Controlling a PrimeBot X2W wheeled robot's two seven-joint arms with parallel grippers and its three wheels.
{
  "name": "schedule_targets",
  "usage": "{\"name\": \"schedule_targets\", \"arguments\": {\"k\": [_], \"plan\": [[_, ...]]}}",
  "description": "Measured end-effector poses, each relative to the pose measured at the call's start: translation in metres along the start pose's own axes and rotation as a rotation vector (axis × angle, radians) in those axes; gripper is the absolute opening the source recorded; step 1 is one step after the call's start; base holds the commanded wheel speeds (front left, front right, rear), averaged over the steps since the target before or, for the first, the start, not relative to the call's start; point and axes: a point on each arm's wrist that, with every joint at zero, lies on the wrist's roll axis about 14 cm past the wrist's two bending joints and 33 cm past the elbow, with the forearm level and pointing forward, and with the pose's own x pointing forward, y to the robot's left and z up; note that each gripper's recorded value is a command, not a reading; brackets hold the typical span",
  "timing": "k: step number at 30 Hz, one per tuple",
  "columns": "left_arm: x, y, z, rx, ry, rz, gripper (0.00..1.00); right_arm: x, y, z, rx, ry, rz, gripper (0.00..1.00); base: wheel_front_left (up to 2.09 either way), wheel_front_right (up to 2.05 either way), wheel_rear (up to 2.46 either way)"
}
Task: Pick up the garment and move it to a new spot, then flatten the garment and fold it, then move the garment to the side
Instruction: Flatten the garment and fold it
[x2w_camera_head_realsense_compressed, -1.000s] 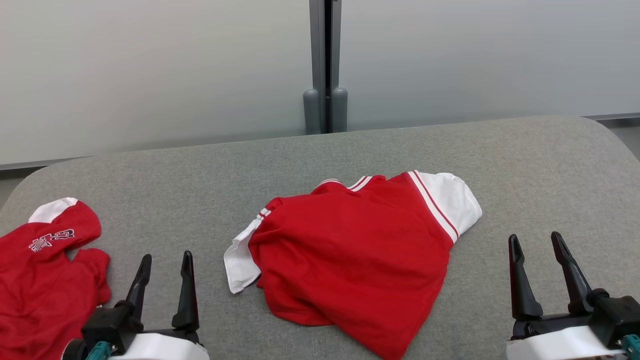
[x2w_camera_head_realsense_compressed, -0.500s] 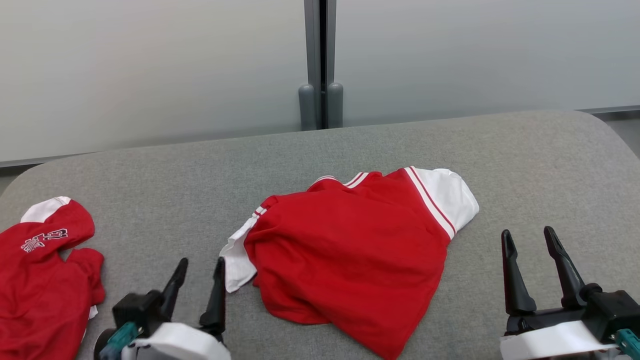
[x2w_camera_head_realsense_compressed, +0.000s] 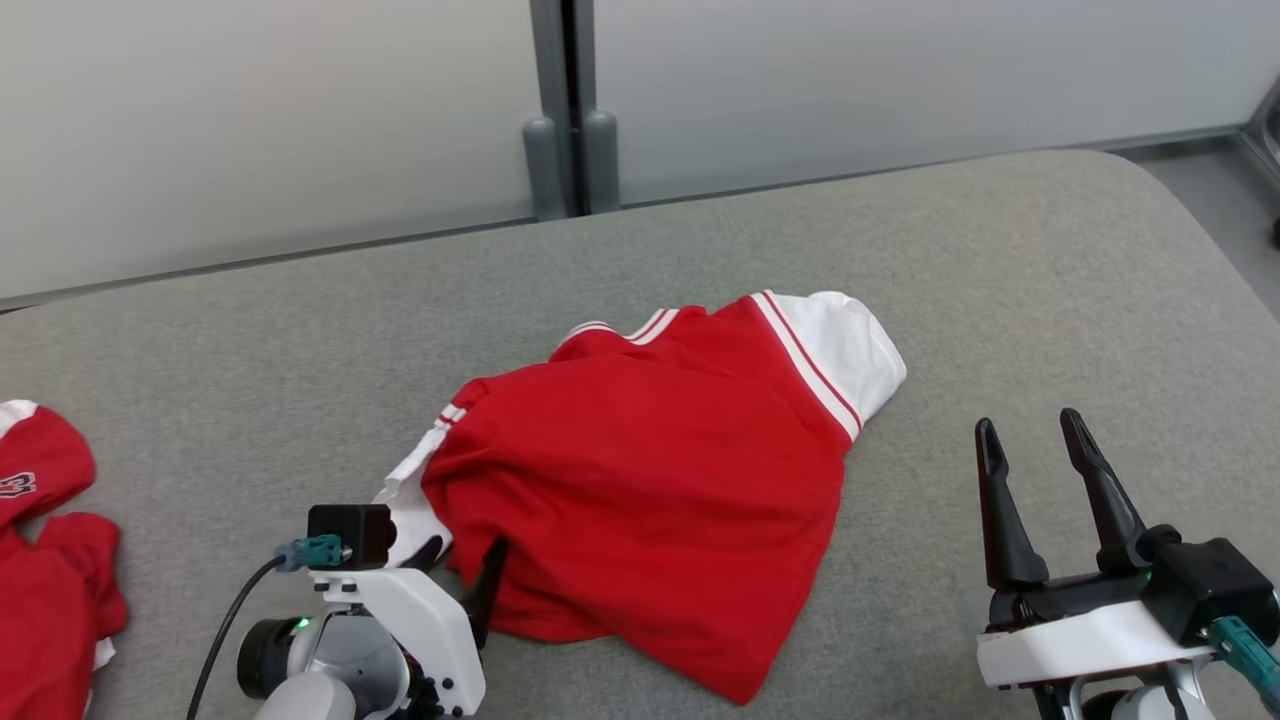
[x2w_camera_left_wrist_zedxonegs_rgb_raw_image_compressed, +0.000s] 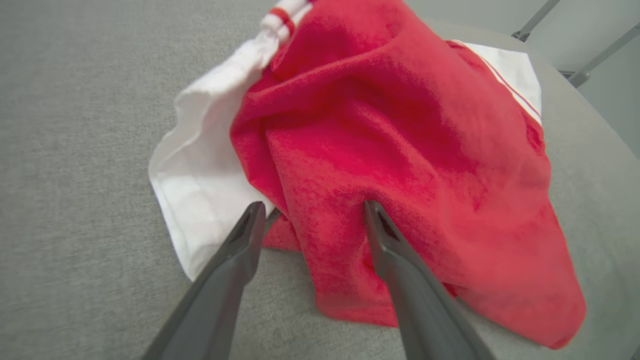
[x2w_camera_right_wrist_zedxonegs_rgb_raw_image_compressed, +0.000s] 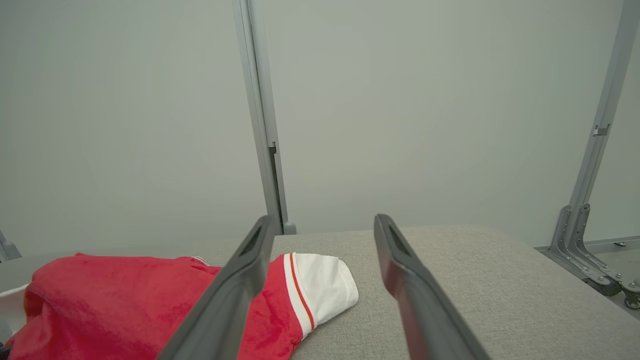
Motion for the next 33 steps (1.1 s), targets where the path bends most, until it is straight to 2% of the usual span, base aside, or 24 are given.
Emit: {"name": "schedule_targets", "arguments": {"k": [2,3,4,5,14,19,25,33], "plan": [[0.008,-0.003,-0.013,-0.006,0.082,-0.021,1.0,0.0,-0.005,-0.001,0.001,0.004,-0.015,1.0,0.0,0.0,0.0],[0.011,-0.005,-0.019,-0.007,0.11,-0.033,0.93,0.0,-0.007,-0.002,0.0,0.007,-0.021,1.0,0.0,0.0,0.0],[0.014,-0.006,-0.022,0.0,0.13,-0.042,0.2,0.0,-0.009,-0.003,0.0,0.01,-0.029,1.0,0.0,0.0,0.0],[0.017,-0.007,-0.021,0.01,0.133,-0.051,0.0,0.0,-0.012,-0.004,0.001,0.012,-0.036,1.0,0.0,0.0,0.0],[0.037,0.0,0.01,0.041,0.043,-0.061,0.0,-0.005,-0.033,-0.004,-0.002,0.017,-0.103,1.0,0.0,0.0,0.0],[0.049,0.019,0.051,0.055,0.012,-0.051,0.0,0.0,-0.038,0.003,-0.009,-0.003,-0.114,1.0,0.0,0.0,0.0],[0.07,0.052,0.094,0.077,0.059,-0.018,0.0,0.01,-0.041,0.001,-0.021,-0.001,-0.114,1.0,0.0,0.0,0.0],[0.109,0.078,0.103,0.113,0.161,0.023,0.0,0.019,-0.047,-0.003,-0.019,0.008,-0.127,1.0,0.0,0.0,0.0]]}}
